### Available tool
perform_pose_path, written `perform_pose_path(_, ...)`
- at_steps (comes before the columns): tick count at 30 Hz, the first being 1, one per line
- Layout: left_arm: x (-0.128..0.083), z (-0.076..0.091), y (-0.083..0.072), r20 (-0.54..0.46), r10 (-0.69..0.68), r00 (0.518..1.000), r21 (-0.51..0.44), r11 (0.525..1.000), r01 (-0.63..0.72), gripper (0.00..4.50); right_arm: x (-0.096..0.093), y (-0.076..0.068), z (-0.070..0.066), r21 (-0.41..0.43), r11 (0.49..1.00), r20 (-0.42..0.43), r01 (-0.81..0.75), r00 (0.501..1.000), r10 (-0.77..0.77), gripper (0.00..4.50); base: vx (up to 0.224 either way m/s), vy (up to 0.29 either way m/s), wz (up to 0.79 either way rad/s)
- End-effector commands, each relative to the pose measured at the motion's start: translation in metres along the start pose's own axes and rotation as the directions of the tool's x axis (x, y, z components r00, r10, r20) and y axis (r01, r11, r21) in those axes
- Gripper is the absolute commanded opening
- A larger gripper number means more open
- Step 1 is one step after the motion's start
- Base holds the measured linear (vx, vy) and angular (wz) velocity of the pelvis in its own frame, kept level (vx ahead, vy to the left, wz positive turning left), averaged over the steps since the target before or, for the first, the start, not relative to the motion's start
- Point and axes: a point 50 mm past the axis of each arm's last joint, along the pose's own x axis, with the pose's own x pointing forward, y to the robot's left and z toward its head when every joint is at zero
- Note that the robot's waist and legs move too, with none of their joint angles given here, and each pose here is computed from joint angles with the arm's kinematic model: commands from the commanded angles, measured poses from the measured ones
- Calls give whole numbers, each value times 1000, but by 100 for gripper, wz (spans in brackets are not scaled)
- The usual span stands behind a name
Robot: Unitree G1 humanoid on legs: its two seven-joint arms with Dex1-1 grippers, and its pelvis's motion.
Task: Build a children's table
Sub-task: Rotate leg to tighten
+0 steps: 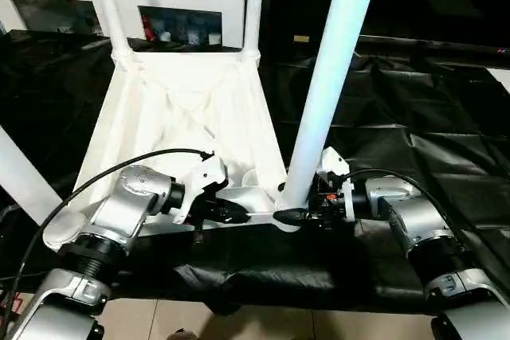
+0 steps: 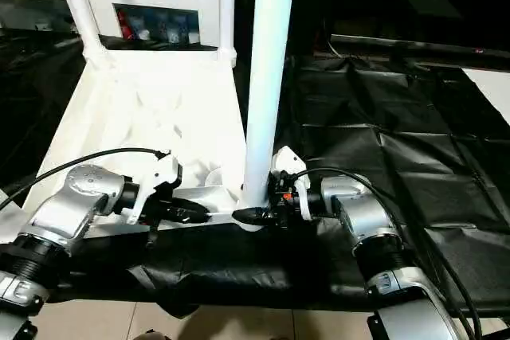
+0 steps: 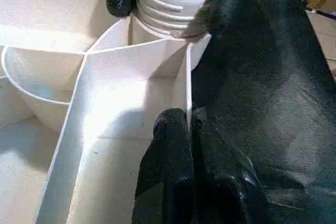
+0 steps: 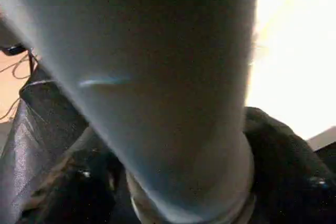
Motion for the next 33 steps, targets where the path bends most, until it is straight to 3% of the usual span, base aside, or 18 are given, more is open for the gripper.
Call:
perform_pose_path(1, 13, 15, -5, 50, -97, 994, 64, 994, 94, 0, 9, 8, -2, 6, 998, -13, -68, 998, 68, 301, 0, 0, 0)
perform_pose_path(6, 18, 15, -1, 51, -29, 998, 67, 997, 26, 0, 11, 9, -5, 27, 999, -10, -43, 999, 44, 279, 0, 0, 0)
perform_pose_path(10, 27, 20, 8, 89, 108, 990, 35, 993, -111, 0, 21, -4, -9, 50, 983, 3, 179, 984, -179, 273, 0, 0, 0)
perform_pose_path(11, 33, 24, 12, 108, 171, 979, 25, 984, -175, 0, 29, -14, -11, 92, 937, 1, 336, 941, -338, 273, 0, 0, 0)
perform_pose_path(12, 34, 24, 12, 108, 173, 979, 25, 984, -176, 0, 29, -14, -11, 94, 935, 1, 341, 940, -342, 272, -58, -3, -4)
perform_pose_path(14, 41, 28, 13, 115, 212, 970, 18, 976, -216, 0, 36, -20, -13, 146, 882, -6, 449, 891, -453, 272, -57, -2, -7)
perform_pose_path(16, 53, 36, 15, 130, 274, 953, 3, 961, -276, 0, 48, -26, -13, 219, 786, -23, 578, 809, -588, 272, 0, 0, 0)
perform_pose_path(19, 64, 45, 15, 152, 307, 940, -6, 951, -310, 0, 59, -28, -11, 257, 714, -49, 651, 747, -663, 272, 0, 0, 0)
perform_pose_path(21, 71, 51, 11, 173, 286, 942, -5, 957, -290, 0, 68, -26, -5, 230, 730, -21, 644, 753, -658, 272, 0, 0, 0)
perform_pose_path(23, 74, 53, 8, 181, 261, 948, 6, 964, -266, 0, 74, -23, 1, 185, 771, 20, 609, 783, -622, 328, 0, 0, 0)
perform_pose_path(25, 73, 51, 6, 174, 239, 955, 18, 969, -246, 0, 74, -21, 5, 191, 809, 53, 555, 817, -574, 342, 0, 0, 0)
perform_pose_path(28, 67, 44, 5, 153, 214, 965, 28, 975, -221, 0, 71, -19, 9, 143, 853, 75, 502, 854, -515, 385, 0, 0, 0)
perform_pose_path(31, 58, 36, 1, 124, 148, 981, 43, 987, -155, 0, 59, -16, 9, 45, 911, 87, 410, 907, -412, 401, 0, 0, 0)
perform_pose_path(33, 54, 33, -1, 115, 126, 985, 47, 990, -132, 0, 54, -14, 8, 23, 927, 94, 375, 922, -375, 401, 0, 0, 0)
